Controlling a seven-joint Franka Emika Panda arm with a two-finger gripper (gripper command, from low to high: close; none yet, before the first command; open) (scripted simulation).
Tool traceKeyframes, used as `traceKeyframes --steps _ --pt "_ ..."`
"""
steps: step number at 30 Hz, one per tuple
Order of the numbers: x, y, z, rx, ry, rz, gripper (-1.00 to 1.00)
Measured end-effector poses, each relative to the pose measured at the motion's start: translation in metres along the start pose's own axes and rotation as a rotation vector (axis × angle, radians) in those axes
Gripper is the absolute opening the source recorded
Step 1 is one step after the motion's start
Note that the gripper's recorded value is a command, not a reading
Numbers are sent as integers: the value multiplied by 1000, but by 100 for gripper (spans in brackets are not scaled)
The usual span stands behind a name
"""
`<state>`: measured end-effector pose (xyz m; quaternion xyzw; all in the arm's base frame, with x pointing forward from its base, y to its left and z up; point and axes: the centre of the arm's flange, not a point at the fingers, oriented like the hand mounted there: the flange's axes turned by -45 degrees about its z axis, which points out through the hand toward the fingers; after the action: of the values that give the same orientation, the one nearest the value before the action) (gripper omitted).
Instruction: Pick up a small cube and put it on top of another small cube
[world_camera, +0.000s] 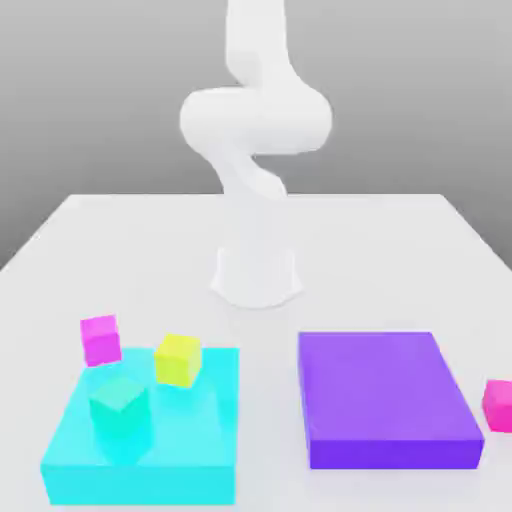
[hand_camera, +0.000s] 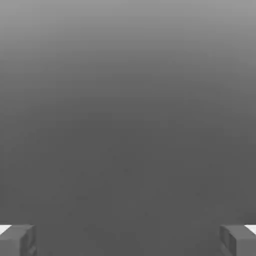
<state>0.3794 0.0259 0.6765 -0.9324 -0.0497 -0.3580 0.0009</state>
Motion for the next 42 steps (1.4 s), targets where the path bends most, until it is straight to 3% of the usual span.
traceKeyframes --steps 12,20,26,31,32,42 --pt "-62 -159 207 213 -290 -545 0" --pt "-181 -280 295 381 -451 -949 0" --pt "-292 -332 344 492 -573 -1213 0" --pt "-348 -343 388 515 -593 -1263 0" --pt "-354 -343 395 516 -594 -1264 -100" --pt "-333 -342 372 516 -595 -1264 -100"
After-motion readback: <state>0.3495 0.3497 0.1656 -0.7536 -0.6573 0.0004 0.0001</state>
